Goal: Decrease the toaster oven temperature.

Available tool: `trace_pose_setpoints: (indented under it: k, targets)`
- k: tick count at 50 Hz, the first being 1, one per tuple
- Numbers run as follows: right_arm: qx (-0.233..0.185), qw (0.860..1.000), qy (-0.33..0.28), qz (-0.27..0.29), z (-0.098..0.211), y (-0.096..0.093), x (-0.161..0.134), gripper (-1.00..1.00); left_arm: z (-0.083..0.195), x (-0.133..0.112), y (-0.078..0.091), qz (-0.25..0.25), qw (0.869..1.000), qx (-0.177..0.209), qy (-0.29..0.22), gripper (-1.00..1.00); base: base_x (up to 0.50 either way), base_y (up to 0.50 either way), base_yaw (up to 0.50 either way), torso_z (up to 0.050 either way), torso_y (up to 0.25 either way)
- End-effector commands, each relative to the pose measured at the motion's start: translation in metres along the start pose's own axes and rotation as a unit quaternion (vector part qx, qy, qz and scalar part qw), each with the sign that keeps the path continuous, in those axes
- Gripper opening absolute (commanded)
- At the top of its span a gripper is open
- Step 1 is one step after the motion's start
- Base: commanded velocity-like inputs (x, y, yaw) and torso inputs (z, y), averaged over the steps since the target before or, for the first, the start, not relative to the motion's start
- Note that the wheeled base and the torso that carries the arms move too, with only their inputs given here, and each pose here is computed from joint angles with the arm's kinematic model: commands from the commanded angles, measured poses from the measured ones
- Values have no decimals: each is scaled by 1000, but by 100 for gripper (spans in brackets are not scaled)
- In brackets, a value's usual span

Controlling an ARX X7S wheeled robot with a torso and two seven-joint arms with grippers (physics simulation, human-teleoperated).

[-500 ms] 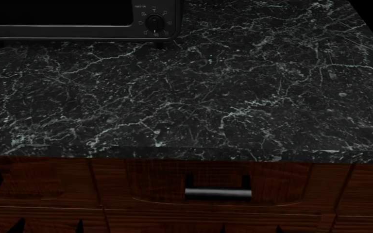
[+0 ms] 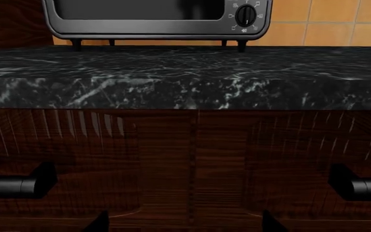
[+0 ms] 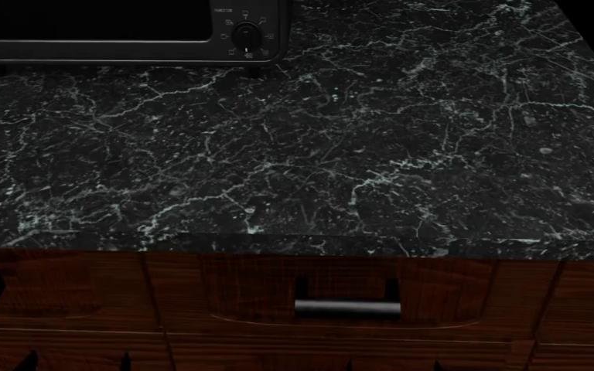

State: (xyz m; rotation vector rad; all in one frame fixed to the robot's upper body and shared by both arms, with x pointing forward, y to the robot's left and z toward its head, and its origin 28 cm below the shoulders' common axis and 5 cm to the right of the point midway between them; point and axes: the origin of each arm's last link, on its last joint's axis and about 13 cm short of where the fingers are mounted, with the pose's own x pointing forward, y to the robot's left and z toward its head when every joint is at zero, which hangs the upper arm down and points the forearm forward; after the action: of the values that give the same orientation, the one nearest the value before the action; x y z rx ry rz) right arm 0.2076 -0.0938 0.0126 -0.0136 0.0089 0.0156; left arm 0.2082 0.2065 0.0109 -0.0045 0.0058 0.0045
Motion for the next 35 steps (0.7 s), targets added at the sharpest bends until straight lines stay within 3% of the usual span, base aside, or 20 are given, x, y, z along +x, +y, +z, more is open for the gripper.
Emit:
trace_pose_setpoints:
  k: [1, 16, 30, 31, 35]
  targets:
    - [-1, 1000, -5, 2, 4, 1, -3, 100, 6, -1, 2, 15, 1000, 5, -8, 100, 0, 0, 0, 0, 0]
    - [-18, 994, -109, 25, 74, 7, -15, 100, 94, -15, -4, -8, 994, 6, -107, 100, 0, 0, 0, 0, 0]
    - [-30, 987, -151, 38, 102, 7, -15, 100, 116, -11, -4, -11, 991, 22, -135, 100, 0, 0, 0, 0, 0]
    - [-60, 981, -186, 19, 130, -3, -6, 100, 148, 2, -2, -24, 977, 54, -206, 100, 0, 0, 0, 0, 0]
    - [-61, 980, -190, 15, 133, -4, -6, 100, 149, 4, -1, -20, 975, 53, -214, 100, 0, 0, 0, 0, 0]
